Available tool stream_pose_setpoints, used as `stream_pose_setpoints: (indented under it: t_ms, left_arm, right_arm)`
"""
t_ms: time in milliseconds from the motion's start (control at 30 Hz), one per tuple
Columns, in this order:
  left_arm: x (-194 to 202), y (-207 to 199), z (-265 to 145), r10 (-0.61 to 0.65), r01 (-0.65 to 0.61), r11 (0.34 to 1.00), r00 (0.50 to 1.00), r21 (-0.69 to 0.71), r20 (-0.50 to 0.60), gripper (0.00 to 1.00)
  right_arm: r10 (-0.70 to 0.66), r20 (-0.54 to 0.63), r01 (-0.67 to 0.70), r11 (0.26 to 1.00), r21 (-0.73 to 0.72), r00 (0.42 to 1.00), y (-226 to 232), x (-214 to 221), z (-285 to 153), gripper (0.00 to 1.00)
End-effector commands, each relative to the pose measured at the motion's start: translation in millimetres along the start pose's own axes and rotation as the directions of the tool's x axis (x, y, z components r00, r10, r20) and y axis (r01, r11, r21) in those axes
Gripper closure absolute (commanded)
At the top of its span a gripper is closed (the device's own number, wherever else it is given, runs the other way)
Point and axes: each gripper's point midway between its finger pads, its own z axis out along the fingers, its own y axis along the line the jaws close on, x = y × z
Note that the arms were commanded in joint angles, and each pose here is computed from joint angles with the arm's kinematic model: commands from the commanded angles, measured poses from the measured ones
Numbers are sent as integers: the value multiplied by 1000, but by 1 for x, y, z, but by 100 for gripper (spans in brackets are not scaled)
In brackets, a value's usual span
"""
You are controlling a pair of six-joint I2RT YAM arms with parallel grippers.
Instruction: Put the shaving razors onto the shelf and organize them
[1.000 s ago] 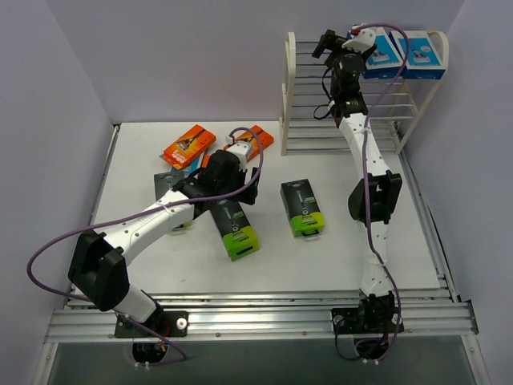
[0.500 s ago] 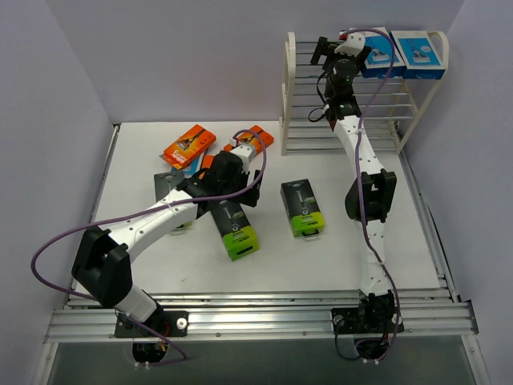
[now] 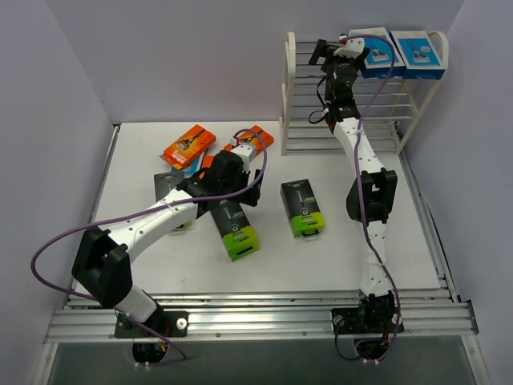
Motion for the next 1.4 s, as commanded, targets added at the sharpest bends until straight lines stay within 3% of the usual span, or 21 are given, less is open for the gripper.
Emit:
stream_pose_setpoints:
  t_ms: [0, 267, 800, 1033, 1100, 1133, 1167, 1367]
  left_arm:
    - [-23, -6, -7, -4, 4, 1000, 999, 13, 53, 5]
    - [-24, -8, -8, -7, 6, 1000, 999, 21, 42, 5]
    - [-44, 9, -28, 10, -3, 999, 990, -50, 141, 6]
    - [-61, 35, -45, -26, 47, 994, 979, -102, 204, 6]
    - [-70, 49, -53, -69, 95, 991, 968, -98, 240, 6]
    - [-73, 57, -55, -82, 113, 987, 964, -110, 254, 6]
    - [-75, 76, -59, -103, 146, 979, 956, -143, 275, 6]
    - [-82, 123, -74, -142, 230, 941, 935, -250, 325, 6]
  right_arm:
    - [85, 74, -81, 995, -56, 994, 16, -46, -4, 0]
    - [92, 80, -85, 993, -82, 993, 25, -64, -11, 0]
    - [121, 158, -105, 988, -110, 980, 26, -153, -35, 0]
    - [198, 142, -178, 974, -141, 970, 25, -177, -60, 0]
    - [238, 156, -213, 963, -163, 958, 24, -198, -73, 0]
    - [252, 120, -230, 959, -167, 960, 25, -186, -79, 0]
    - [269, 134, -243, 953, -179, 954, 26, -205, -89, 0]
    - [304, 41, -288, 931, -226, 952, 33, -214, -146, 0]
